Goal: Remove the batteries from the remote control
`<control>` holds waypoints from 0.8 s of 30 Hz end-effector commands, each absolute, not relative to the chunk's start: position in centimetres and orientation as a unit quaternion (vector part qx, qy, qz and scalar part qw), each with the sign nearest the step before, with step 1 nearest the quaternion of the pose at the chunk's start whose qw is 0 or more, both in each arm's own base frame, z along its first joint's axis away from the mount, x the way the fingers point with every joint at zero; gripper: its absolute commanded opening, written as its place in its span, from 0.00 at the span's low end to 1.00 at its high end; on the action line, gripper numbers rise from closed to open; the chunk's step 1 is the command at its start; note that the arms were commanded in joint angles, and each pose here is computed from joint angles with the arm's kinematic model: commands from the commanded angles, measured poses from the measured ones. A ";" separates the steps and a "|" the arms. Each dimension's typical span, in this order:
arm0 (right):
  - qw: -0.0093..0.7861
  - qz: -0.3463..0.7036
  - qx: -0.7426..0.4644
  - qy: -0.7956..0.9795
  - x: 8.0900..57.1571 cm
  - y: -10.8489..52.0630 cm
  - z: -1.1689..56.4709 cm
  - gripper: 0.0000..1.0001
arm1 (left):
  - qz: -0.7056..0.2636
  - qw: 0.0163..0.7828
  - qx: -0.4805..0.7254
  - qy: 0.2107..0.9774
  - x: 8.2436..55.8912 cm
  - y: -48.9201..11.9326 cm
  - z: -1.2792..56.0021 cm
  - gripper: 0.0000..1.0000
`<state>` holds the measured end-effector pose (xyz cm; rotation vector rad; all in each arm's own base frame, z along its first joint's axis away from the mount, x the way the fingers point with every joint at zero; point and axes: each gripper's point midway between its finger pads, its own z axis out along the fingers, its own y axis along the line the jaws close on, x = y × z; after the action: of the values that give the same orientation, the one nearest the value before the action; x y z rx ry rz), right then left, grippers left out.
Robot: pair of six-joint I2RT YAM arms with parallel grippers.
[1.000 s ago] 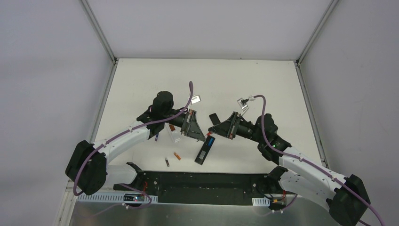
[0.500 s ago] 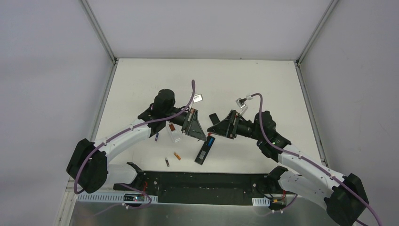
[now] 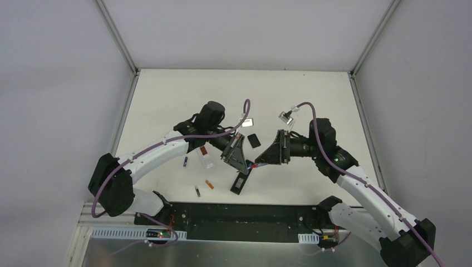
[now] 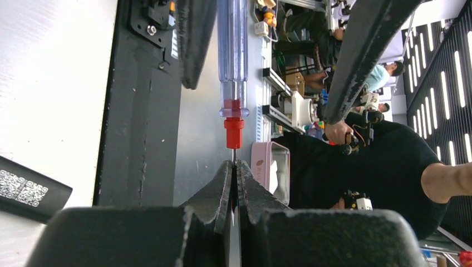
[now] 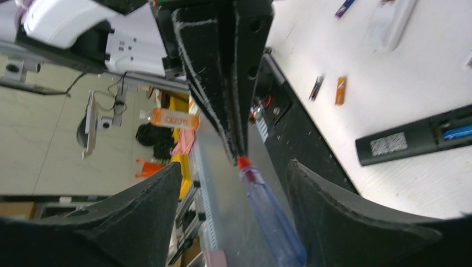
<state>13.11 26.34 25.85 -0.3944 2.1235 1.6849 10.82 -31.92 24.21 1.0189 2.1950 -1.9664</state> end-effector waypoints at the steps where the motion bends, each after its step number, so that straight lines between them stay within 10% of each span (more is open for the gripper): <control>1: 0.150 0.615 -0.201 0.748 10.4 25.7 26.6 0.69 | -0.626 0.017 0.360 0.691 10.0 -32.1 24.7 0.00; 24: 0.137 0.630 -0.186 0.742 11.0 26.4 26.1 0.03 | -0.632 0.019 0.377 0.677 9.8 -32.1 25.2 0.00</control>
<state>10.72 26.03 24.78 -0.4973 2.2337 1.7888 9.95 -31.96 24.19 1.1157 2.1705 -1.9579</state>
